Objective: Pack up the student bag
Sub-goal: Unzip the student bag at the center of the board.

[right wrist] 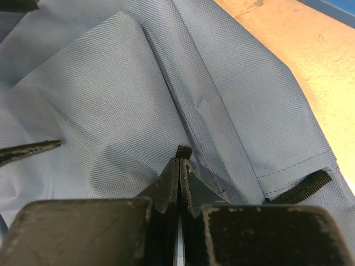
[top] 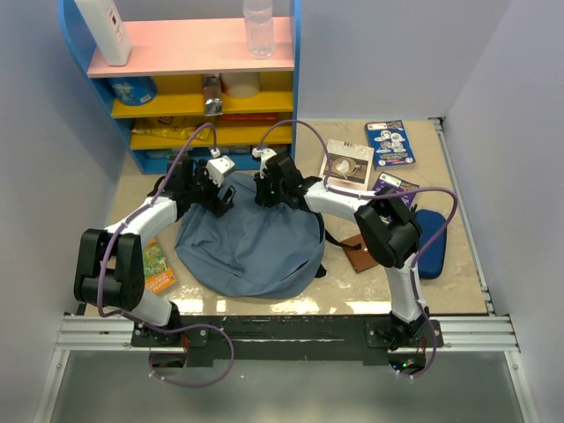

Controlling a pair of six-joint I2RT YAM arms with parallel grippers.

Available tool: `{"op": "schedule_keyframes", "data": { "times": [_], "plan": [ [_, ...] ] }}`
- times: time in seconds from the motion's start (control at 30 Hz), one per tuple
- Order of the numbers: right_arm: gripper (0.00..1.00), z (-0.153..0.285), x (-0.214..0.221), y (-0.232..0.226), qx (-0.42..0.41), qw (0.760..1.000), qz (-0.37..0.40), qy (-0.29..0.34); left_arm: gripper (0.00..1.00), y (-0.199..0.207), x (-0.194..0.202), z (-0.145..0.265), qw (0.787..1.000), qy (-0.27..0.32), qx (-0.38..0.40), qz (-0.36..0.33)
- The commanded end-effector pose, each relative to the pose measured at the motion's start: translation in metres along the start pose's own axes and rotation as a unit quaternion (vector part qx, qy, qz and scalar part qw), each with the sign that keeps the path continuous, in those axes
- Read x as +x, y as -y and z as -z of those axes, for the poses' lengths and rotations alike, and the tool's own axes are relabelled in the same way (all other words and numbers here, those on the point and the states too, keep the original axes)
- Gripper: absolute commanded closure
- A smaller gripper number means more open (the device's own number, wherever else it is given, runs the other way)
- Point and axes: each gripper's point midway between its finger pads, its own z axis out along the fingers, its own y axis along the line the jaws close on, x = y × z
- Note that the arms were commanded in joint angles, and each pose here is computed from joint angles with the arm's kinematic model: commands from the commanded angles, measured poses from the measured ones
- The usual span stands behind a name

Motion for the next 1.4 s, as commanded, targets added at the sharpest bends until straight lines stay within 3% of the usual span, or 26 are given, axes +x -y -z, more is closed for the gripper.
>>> {"op": "schedule_keyframes", "data": {
  "times": [0.0, 0.23, 0.53, 0.67, 0.8, 0.9, 1.13, 1.37],
  "plan": [
    [1.0, 0.014, -0.026, -0.017, -0.037, 0.999, 0.003, 0.039, 0.05, -0.001, -0.041, 0.002, 0.998, 0.051, -0.006, -0.025],
    [1.0, 0.04, -0.047, -0.032, -0.068, 0.995, 0.002, 0.074, 0.04, -0.006, -0.064, -0.018, 0.996, 0.078, 0.003, -0.03],
    [1.0, 0.064, -0.03, -0.046, -0.104, 0.991, -0.01, 0.084, 0.0, -0.006, -0.066, -0.05, 0.995, 0.083, 0.028, -0.056],
    [1.0, 0.058, -0.024, -0.039, -0.076, 0.994, 0.004, 0.079, 0.0, -0.005, -0.066, -0.056, 0.993, 0.082, 0.034, -0.075],
    [0.62, 0.058, -0.03, -0.026, -0.036, 0.995, 0.028, 0.086, 0.0, -0.014, -0.064, -0.056, 0.993, 0.083, 0.01, -0.089],
    [0.51, 0.054, -0.031, -0.025, -0.037, 0.994, 0.057, 0.083, 0.02, -0.021, -0.054, -0.06, 0.994, 0.07, -0.003, -0.082],
    [0.48, 0.031, -0.025, -0.024, -0.048, 0.99, 0.125, 0.052, 0.05, -0.019, -0.05, -0.057, 0.996, 0.073, 0.012, -0.059],
    [0.49, 0.017, -0.008, -0.026, -0.068, 0.988, 0.137, 0.014, 0.04, -0.028, -0.058, -0.047, 0.996, 0.083, 0.025, -0.028]
  ]
}}
